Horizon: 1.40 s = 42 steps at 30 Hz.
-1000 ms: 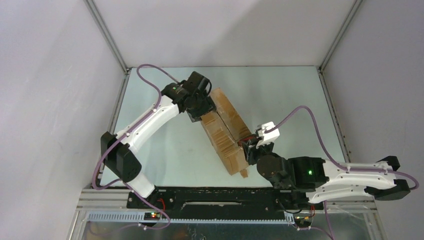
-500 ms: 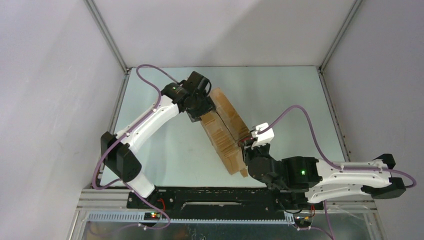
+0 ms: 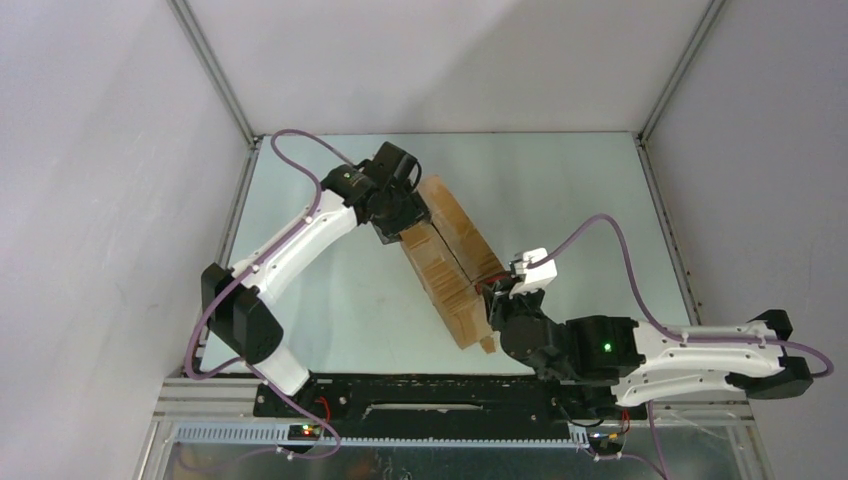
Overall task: Unpack the express box
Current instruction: Cut the express box at the center of the board.
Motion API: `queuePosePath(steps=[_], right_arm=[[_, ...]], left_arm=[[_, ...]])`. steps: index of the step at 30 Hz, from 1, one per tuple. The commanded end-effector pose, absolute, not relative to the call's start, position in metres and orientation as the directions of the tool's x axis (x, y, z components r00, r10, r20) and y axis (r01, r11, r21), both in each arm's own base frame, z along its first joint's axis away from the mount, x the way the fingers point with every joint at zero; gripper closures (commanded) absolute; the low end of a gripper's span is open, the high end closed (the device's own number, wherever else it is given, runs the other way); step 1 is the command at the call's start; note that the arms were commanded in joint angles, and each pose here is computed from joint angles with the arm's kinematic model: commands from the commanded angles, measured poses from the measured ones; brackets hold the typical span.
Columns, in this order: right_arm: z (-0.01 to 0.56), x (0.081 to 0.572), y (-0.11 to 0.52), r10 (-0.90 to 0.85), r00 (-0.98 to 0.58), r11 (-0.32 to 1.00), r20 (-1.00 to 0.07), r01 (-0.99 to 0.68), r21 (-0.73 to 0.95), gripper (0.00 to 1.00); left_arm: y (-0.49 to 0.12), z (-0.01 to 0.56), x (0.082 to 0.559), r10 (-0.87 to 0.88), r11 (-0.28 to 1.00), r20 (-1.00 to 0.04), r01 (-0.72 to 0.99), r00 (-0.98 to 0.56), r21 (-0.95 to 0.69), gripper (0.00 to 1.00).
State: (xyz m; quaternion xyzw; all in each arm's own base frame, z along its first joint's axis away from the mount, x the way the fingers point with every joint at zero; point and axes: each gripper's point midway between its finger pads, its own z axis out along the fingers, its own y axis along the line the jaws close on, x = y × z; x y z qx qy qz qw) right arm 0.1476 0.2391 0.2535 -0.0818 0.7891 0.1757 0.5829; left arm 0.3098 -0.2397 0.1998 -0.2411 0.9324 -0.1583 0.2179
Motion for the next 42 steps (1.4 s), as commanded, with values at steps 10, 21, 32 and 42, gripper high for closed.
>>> queuePosePath(steps=[10,21,32,42], right_arm=[[0.246,0.14,0.219,-0.018,-0.325,0.909,-0.946,-0.4,0.12,1.0],[0.182,0.131,0.239,-0.117,-0.403,0.915,-0.908,-0.398,0.059,1.0],[0.291,0.148,0.239,0.217,-0.278,0.825,-0.936,-0.461,0.328,1.0],[0.329,0.177,0.23,0.394,-0.259,0.764,-0.882,-0.441,0.471,1.0]], left_arm=[[-0.172,0.153,0.336,-0.617,0.78,-0.425,-0.587,-0.662,-0.217,0.57],[-0.174,0.158,0.335,-0.626,0.775,-0.42,-0.585,-0.658,-0.238,0.58],[-0.17,0.164,0.327,-0.606,0.784,-0.457,-0.588,-0.651,-0.202,0.58],[-0.165,0.181,0.317,-0.616,0.773,-0.481,-0.597,-0.624,-0.216,0.55]])
